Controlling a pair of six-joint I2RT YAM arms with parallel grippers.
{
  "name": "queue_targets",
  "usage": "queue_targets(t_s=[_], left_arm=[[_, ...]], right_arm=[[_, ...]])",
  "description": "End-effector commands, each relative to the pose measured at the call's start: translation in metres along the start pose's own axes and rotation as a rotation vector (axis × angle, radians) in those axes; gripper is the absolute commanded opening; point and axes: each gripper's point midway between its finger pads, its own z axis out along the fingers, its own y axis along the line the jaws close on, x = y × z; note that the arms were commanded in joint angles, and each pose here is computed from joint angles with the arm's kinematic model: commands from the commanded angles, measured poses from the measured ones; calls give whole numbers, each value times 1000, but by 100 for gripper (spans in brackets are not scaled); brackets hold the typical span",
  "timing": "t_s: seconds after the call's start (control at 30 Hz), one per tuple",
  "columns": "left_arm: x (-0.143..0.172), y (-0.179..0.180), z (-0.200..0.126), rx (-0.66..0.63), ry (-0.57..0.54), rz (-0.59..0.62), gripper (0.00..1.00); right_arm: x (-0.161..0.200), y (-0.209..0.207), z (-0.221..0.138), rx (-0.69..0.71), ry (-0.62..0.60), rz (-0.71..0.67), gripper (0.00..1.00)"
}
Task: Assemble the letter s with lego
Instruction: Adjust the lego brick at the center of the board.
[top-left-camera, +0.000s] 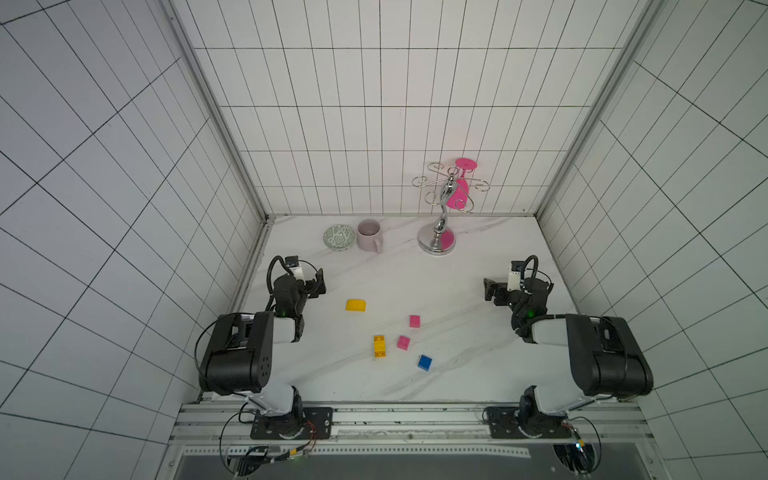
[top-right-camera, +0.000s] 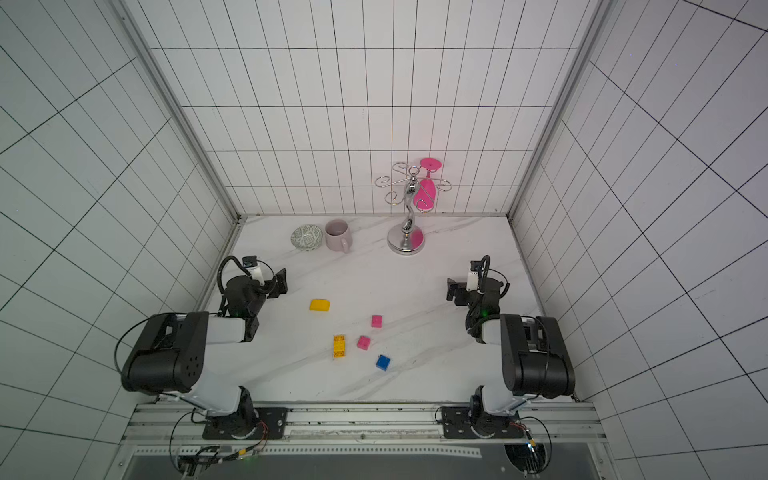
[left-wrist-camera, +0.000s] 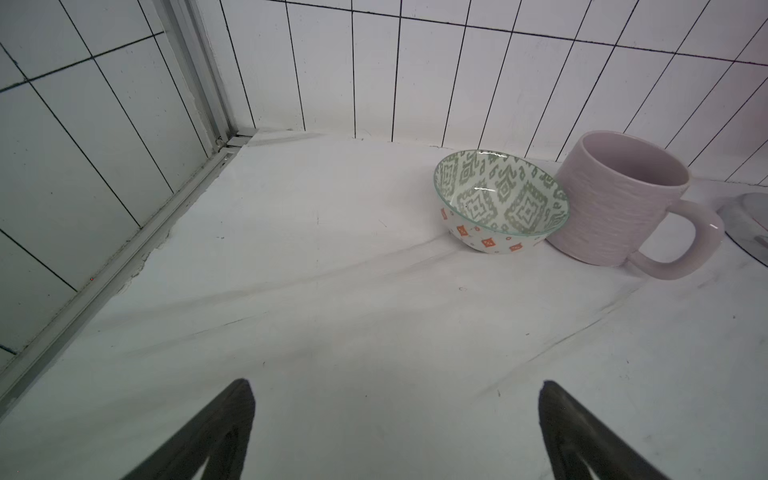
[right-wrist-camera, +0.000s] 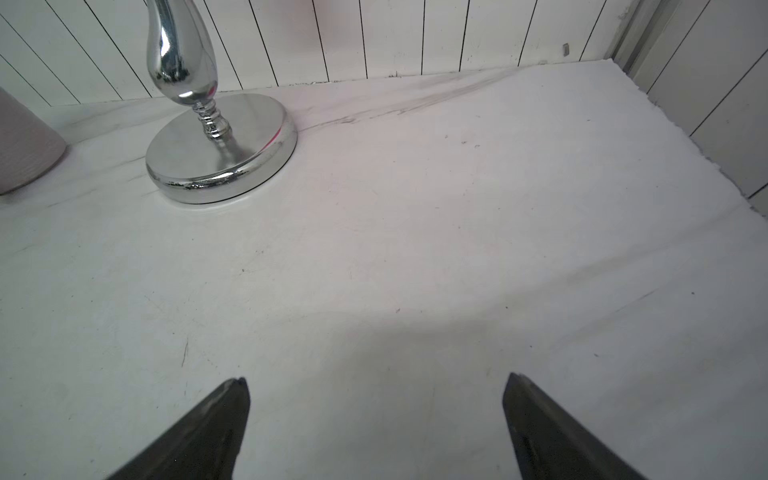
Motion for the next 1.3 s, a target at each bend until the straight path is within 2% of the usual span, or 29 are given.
queue_targets(t_s=[0.0,0.43,0.5,0.53,0.57,0.6,0.63,0.73,0.83,0.93,1.0,1.1,1.17,1.27], left_arm=[[-15,-1,0,-6,-39,-18,98],[-16,2,2,-21,-37,-21,98],[-19,7,0,-57,-53,-33,98],[-26,13,-2,-93,-79,-49,99],[-34,20,-7,-135,-106,-70,99],[-37,27,-12,-175,-93,-89,99],[-45,33,-18,-212,-85,-116,99],[-59,52,-39,-359,35,-307,99],[-64,33,-62,-327,154,-433,99],[-49,1,-90,-248,272,-518,98],[-20,-24,-110,-193,425,-620,98],[28,-74,-141,-81,639,-740,98],[48,-101,-163,-19,707,-791,98],[65,-136,-189,96,735,-846,98]], right_arm=[[-18,2,2,-6,-54,-27,98],[-20,-2,2,12,-57,-18,99],[-37,-30,-6,175,-66,56,99],[-43,-38,-11,229,-32,83,99],[-60,-44,-18,267,-15,116,99],[-75,-51,-25,311,5,210,99],[-86,-48,-29,292,46,272,99],[-121,-9,-34,128,161,380,99],[-130,58,-40,-77,297,422,99],[-104,131,-58,-198,528,301,99],[-88,164,-75,-253,633,234,99],[-69,180,-92,-277,690,232,98],[-59,180,-97,-269,718,250,98],[-50,180,-104,-272,757,265,98]])
